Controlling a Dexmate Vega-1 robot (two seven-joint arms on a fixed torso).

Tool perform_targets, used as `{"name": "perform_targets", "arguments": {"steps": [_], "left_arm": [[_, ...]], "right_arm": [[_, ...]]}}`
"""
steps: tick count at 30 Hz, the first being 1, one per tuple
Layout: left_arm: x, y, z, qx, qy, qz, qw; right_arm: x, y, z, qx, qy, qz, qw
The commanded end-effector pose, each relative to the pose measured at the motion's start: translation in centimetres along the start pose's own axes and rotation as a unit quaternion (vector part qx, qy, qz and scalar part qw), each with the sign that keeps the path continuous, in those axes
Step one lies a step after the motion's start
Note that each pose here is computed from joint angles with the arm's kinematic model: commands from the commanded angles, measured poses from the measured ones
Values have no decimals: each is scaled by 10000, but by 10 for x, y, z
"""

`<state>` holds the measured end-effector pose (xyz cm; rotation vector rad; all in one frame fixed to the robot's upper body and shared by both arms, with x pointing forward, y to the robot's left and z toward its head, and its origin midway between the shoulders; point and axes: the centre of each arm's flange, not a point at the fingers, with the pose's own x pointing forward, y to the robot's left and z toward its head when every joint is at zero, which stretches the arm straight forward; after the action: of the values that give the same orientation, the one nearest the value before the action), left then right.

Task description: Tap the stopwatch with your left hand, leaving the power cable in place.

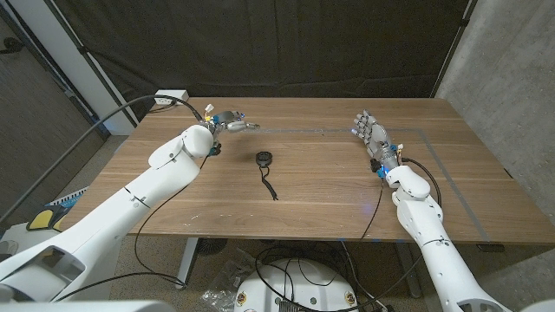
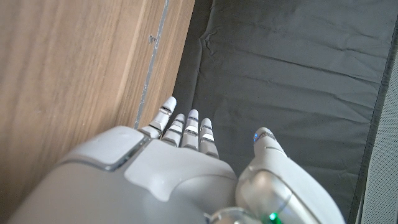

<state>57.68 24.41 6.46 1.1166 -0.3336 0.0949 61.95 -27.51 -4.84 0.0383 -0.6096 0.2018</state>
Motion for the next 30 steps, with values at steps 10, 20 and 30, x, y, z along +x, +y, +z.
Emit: {"name": "perform_targets", "arguments": {"steps": [10,20,30], "left_arm": [[-7,27,27,1529,426,-800,9841],[-2,30,31,1831,638,-1191,9738],[8,26,49,2420,832,-1474,9554]], "right_arm": [[-16,21,-1,35,-92,8,10000],[-22,24,0,47,-127,-14,9999],[-21,24,0,63,-173,17,9998]]}}
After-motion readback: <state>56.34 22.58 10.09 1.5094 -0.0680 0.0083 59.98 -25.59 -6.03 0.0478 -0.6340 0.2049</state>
